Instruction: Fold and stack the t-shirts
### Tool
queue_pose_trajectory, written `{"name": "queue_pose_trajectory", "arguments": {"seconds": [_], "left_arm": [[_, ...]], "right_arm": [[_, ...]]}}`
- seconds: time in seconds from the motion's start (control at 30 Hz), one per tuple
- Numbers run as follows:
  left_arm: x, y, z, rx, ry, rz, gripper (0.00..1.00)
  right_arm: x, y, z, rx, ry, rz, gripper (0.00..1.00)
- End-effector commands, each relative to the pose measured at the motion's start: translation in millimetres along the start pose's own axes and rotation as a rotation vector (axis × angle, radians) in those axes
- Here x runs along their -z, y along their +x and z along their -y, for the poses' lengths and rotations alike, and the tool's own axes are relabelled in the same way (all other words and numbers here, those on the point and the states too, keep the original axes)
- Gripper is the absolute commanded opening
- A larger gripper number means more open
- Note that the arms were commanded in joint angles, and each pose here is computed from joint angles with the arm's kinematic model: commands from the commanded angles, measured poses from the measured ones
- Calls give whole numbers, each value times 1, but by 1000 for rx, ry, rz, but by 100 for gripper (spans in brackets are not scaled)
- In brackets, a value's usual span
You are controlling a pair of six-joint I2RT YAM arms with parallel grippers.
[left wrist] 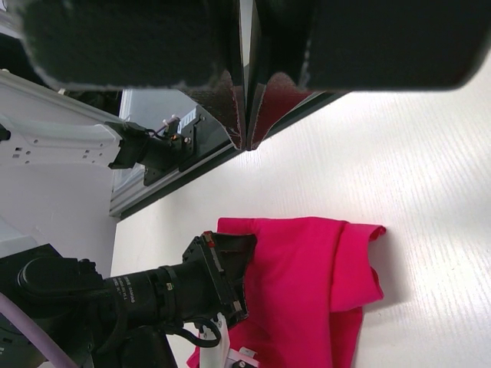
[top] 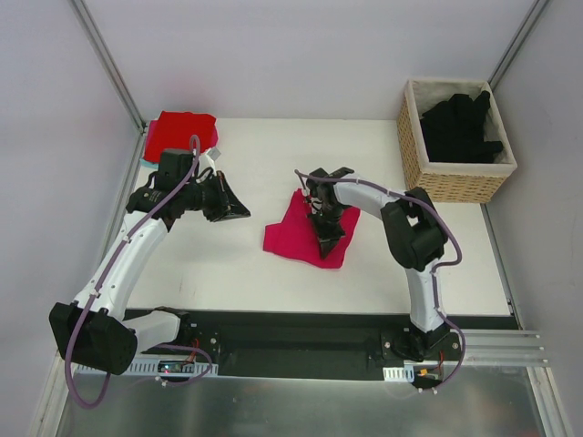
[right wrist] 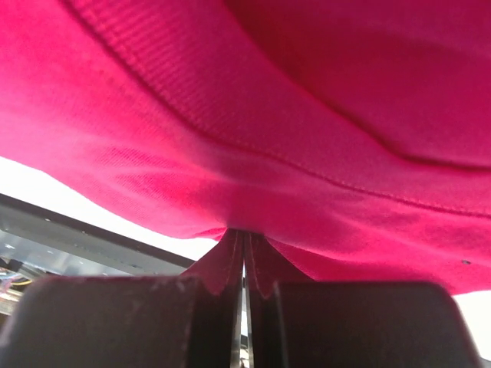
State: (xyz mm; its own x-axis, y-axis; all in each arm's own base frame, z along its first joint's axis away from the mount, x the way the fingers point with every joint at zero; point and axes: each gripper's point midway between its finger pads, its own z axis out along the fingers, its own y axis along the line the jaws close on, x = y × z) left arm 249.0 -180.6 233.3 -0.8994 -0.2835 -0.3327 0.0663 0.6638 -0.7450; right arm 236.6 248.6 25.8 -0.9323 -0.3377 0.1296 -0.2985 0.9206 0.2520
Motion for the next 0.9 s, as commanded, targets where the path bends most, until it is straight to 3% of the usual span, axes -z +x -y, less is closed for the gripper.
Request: {"name": "queue_pose_trajectory", "arguments": {"seconds": [0.0, 0.23, 0.47, 0.7, 0.87], "left_arm": [[7, -7, 7, -14, 3, 28, 0], [11, -5, 8, -29, 5, 41, 0], [13, -1, 6, -26, 3, 47, 0], [16, 0, 6, -30, 2, 60, 0], [17, -5, 7, -44, -4, 74, 0]], "right_arm": [[-3, -2, 17, 44, 85, -12, 1], [11, 27, 25, 42, 113, -33, 1], [83, 49, 8, 49, 85, 105, 1], [115, 52, -5, 81, 56, 184, 1], [107, 28, -19, 138, -20, 259, 1]]}}
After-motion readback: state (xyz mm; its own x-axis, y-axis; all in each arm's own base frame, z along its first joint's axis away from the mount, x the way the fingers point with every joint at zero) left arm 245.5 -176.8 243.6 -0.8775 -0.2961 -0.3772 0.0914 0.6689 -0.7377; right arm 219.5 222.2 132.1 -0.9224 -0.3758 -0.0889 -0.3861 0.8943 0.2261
